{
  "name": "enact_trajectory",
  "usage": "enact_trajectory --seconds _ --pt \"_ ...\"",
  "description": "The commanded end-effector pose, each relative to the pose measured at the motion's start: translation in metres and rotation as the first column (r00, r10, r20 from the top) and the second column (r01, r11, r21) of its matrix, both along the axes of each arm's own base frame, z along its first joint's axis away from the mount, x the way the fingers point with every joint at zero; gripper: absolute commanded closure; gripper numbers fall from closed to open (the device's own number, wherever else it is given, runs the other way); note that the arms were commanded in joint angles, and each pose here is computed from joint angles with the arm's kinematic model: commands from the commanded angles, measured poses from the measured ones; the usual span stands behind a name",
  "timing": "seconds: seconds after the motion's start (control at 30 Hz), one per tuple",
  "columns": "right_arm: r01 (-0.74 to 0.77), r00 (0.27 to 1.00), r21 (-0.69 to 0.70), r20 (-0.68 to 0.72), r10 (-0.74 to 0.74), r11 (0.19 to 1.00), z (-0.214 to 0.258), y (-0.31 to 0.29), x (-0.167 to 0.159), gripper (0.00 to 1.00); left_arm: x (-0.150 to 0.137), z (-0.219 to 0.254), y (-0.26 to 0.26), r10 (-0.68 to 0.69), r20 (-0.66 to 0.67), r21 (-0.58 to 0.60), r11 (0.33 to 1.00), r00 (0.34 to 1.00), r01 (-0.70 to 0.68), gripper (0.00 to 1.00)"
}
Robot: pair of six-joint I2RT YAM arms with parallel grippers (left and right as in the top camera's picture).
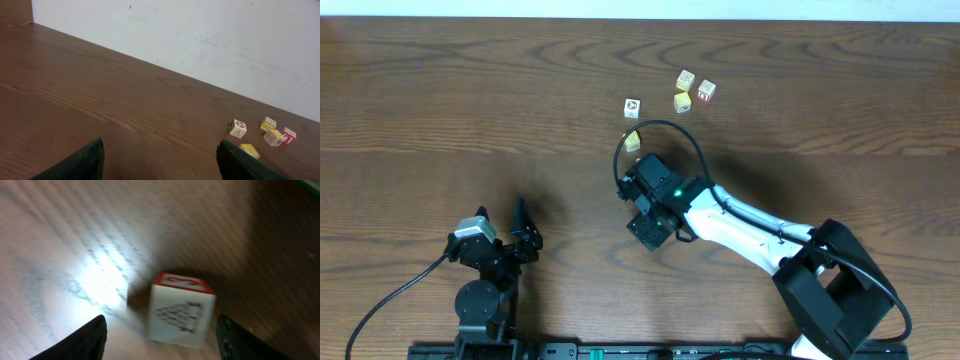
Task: Lift 5 blocks
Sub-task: 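Move the right gripper up-left to the white 3 block and grasp it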
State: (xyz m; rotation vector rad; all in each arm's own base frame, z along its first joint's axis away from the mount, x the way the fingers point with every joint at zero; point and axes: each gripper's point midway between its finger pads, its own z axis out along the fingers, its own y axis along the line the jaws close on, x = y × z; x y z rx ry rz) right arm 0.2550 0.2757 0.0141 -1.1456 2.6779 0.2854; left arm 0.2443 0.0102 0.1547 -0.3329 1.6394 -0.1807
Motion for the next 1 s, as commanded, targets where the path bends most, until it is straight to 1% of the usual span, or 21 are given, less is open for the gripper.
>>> enact_trajectory --seconds 0.0,0.1,0.2,0.23,0.33,0.53,0.73,0.83,0.97 --pt "-0.056 0.998 -0.001 0.017 0.056 0.998 0.001 0.01 -0.007 0.35 -0.001 -0.018 0.003 0.015 -0.054 0.003 1.0 0.998 -0.015 0.27" --pt "-0.054 0.998 -0.016 0.036 0.054 0.998 0.001 0.009 -0.006 0.43 -0.001 -0.018 0.003 0.015 -0.055 0.003 1.0 0.998 -0.015 0.28" --pt "0.005 0.998 -0.041 0.059 -0.003 0.999 0.001 0.004 0.001 0.59 -0.001 -0.018 0.003 0.015 -0.057 0.003 1.0 0.998 -0.015 0.28" --pt "0.023 0.997 -0.049 0.068 -0.02 0.998 0.001 0.002 0.003 0.63 -0.001 -0.018 0.003 0.015 -0.057 0.003 1.0 0.998 -0.015 0.28" --pt "0.06 0.995 -0.06 0.084 -0.054 0.996 0.001 -0.001 0.007 0.7 -0.001 -0.018 0.003 0.015 -0.058 0.003 1.0 0.998 -0.015 0.28" --pt "0.08 0.993 -0.043 0.091 -0.076 0.996 0.002 0.002 0.009 0.79 -0.001 -0.018 0.003 0.015 -0.058 0.003 1.0 0.998 -0.015 0.27" --pt "0.08 0.991 -0.025 0.107 -0.077 0.996 0.009 0.008 0.014 0.81 -0.001 -0.018 0.003 0.015 -0.058 0.003 1.0 0.998 -0.015 0.27" --pt "0.089 0.988 -0.039 0.127 -0.083 0.995 0.022 0.01 0.022 0.83 -0.001 -0.018 0.003 0.015 -0.058 0.003 1.0 0.998 -0.015 0.27" --pt "0.121 0.976 -0.083 0.194 -0.103 0.989 0.052 0.008 0.04 0.87 -0.001 -0.018 0.003 0.015 -0.058 0.003 1.0 0.998 -0.015 0.27"
